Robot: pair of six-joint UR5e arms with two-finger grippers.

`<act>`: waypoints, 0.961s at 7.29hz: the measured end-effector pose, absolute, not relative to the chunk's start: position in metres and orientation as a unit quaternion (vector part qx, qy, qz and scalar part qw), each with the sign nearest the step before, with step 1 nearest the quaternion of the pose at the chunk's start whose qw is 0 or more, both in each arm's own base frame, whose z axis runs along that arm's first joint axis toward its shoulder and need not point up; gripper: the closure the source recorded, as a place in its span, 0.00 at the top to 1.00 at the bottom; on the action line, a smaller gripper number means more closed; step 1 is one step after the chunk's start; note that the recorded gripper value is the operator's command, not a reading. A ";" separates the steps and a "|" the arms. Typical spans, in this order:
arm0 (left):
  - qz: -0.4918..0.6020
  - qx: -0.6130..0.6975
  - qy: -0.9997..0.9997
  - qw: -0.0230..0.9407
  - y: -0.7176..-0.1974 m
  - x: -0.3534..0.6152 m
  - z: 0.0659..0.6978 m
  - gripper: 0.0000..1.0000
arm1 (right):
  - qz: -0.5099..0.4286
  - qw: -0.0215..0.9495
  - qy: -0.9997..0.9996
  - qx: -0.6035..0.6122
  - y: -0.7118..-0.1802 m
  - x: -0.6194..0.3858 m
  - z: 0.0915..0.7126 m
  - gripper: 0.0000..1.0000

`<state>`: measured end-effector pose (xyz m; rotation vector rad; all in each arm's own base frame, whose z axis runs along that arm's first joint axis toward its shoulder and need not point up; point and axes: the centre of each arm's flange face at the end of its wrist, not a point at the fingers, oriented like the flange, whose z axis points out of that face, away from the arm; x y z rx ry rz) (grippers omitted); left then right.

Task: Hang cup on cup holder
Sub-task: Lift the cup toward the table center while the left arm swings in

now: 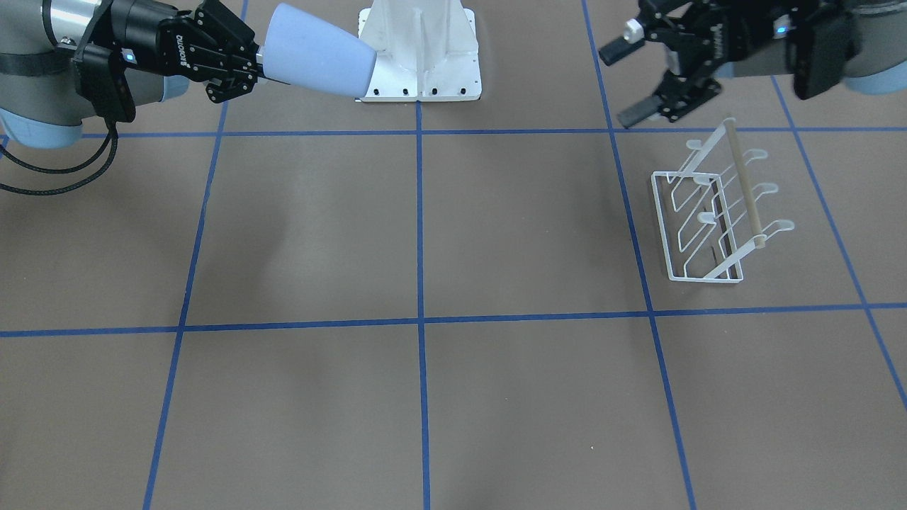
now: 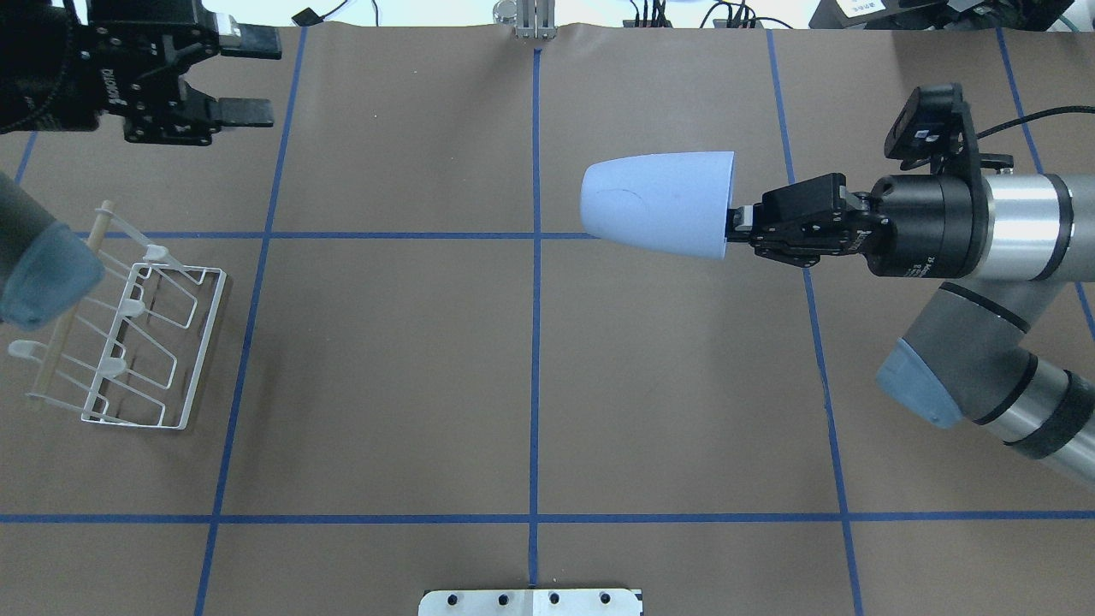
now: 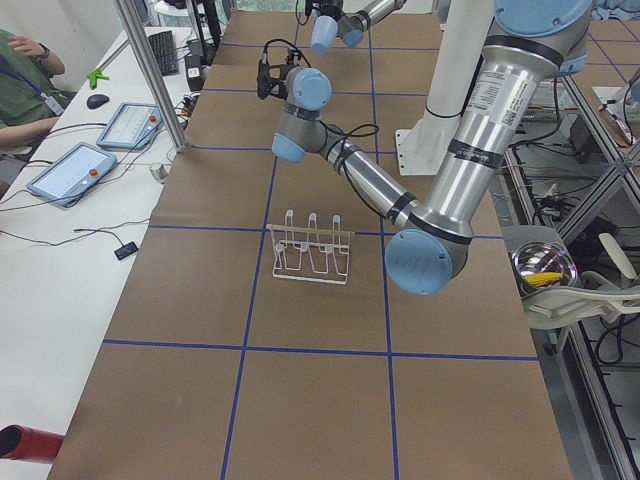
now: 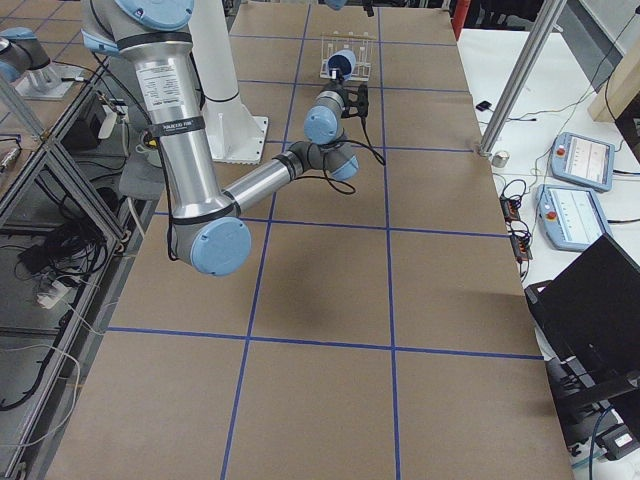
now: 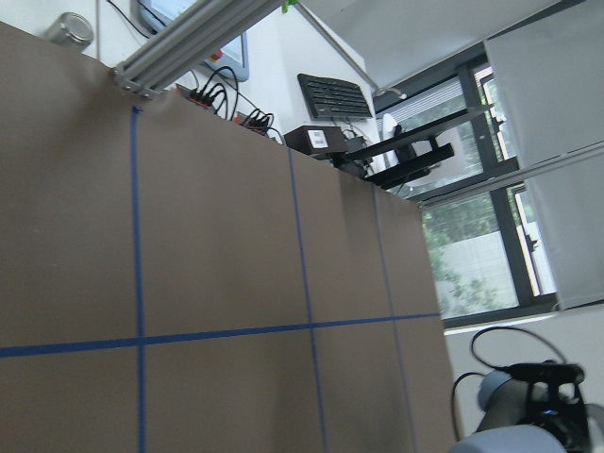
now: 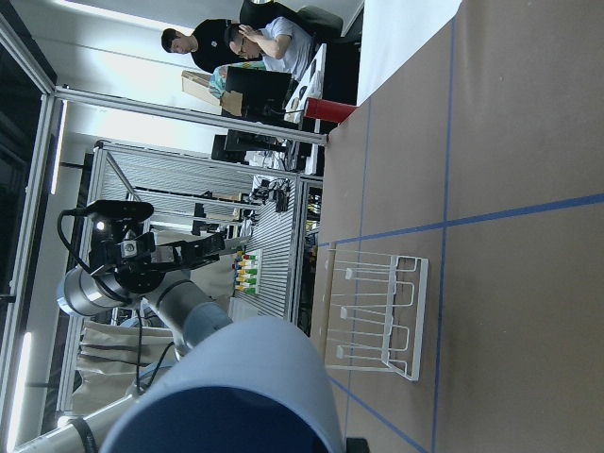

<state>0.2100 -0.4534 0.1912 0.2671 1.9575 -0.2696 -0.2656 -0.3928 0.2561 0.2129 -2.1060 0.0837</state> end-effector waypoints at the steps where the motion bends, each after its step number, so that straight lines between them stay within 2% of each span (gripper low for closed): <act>1: -0.130 0.089 0.843 0.514 -0.444 0.225 0.186 0.98 | 0.030 0.484 -0.870 0.090 -0.391 -0.264 0.252 0.00; 7: -0.165 -0.018 0.885 0.435 -0.398 0.288 0.142 0.98 | -0.002 0.433 -0.896 0.098 -0.380 -0.278 0.211 0.00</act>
